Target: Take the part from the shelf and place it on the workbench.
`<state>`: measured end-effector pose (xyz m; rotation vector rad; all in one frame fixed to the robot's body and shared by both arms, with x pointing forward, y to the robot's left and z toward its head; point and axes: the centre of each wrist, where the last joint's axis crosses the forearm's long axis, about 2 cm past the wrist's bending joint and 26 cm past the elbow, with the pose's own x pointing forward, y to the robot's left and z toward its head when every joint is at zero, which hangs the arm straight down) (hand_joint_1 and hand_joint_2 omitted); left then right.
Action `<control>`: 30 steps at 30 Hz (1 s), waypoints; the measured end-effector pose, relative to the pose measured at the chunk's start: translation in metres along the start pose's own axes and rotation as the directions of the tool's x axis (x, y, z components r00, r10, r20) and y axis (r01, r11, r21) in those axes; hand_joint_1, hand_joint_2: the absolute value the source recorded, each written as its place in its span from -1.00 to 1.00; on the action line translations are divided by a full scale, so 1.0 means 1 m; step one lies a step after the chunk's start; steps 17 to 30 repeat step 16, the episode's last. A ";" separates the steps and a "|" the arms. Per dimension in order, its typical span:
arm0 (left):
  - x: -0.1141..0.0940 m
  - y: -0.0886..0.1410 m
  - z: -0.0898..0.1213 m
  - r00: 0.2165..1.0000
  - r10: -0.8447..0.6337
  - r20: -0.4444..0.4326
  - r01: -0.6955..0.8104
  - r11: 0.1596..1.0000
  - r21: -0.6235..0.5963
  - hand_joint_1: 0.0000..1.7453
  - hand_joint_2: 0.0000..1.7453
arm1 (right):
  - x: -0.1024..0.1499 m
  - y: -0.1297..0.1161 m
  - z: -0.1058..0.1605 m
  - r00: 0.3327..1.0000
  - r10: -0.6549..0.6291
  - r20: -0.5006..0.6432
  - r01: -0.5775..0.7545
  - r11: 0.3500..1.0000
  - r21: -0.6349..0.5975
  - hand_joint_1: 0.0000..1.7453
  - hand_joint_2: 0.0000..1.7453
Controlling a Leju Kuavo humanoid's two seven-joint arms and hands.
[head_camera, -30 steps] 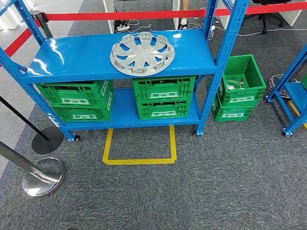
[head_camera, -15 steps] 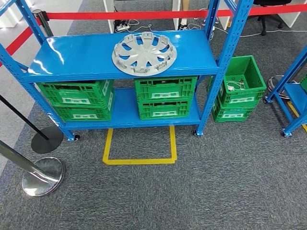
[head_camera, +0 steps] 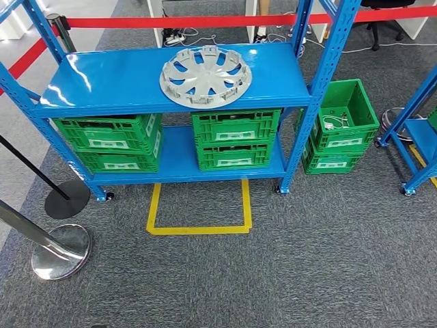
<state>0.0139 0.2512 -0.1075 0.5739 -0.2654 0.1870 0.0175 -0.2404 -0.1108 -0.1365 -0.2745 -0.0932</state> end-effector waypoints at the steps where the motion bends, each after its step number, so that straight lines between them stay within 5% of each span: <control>1: 0.000 0.001 -0.001 1.000 0.000 0.001 0.000 1.000 -0.007 -1.00 0.50 | 0.000 -0.002 0.000 1.000 0.001 0.000 -0.001 1.000 -0.002 -1.00 0.00; 3: 0.000 0.004 -0.004 1.000 0.001 0.002 -0.001 1.000 -0.020 -1.00 -0.50 | -0.001 -0.006 -0.001 1.000 0.003 -0.001 -0.003 1.000 -0.004 -1.00 -1.00; 4: 0.000 0.005 -0.005 1.000 0.002 0.002 -0.002 1.000 -0.028 -1.00 -1.00 | -0.001 -0.008 -0.001 1.000 0.003 -0.002 -0.003 1.000 -0.005 -1.00 -1.00; 30: 0.001 0.018 -0.015 1.000 0.005 0.005 -0.004 0.994 -0.112 -1.00 -1.00 | -0.002 -0.023 -0.004 1.000 0.008 -0.004 -0.008 1.000 -0.005 -1.00 -1.00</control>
